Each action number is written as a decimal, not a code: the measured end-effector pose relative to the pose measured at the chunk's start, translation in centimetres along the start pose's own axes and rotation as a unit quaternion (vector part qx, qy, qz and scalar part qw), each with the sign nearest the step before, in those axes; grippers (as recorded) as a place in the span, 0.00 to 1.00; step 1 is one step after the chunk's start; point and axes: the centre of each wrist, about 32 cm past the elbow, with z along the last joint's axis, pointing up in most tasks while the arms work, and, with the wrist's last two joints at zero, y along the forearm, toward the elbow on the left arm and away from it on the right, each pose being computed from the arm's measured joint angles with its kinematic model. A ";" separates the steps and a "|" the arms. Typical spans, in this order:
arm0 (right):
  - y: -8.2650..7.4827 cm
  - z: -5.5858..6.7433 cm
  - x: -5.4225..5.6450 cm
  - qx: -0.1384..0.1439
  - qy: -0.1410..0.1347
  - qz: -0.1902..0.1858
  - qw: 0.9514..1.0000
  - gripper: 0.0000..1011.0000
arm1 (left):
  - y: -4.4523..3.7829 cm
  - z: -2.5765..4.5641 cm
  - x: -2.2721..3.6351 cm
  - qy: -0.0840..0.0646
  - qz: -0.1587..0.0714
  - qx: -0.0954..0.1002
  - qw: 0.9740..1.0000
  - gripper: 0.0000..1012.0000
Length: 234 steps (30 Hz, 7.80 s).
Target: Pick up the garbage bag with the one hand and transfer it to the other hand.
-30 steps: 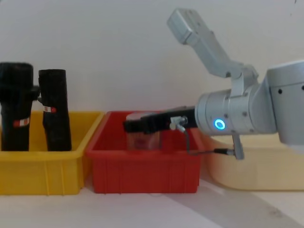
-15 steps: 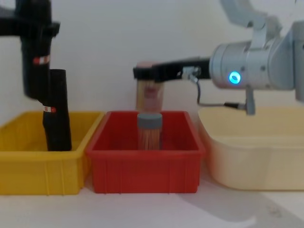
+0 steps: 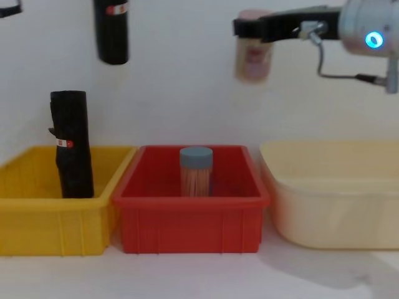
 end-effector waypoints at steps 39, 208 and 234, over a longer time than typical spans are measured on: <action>-8.2 -0.3 6.4 -0.051 -0.058 -0.175 0.982 0.92 | -18.07 -1.34 -7.19 0.104 -0.217 -0.077 0.968 0.50; 2.2 -0.4 5.4 -0.063 -0.008 -0.128 0.990 0.99 | -19.91 -1.47 -8.81 0.114 -0.245 -0.076 0.960 0.50; 3.3 -0.9 5.6 -0.064 -0.009 -0.141 0.988 0.50 | -19.91 -1.47 -8.81 0.114 -0.245 -0.076 0.960 0.49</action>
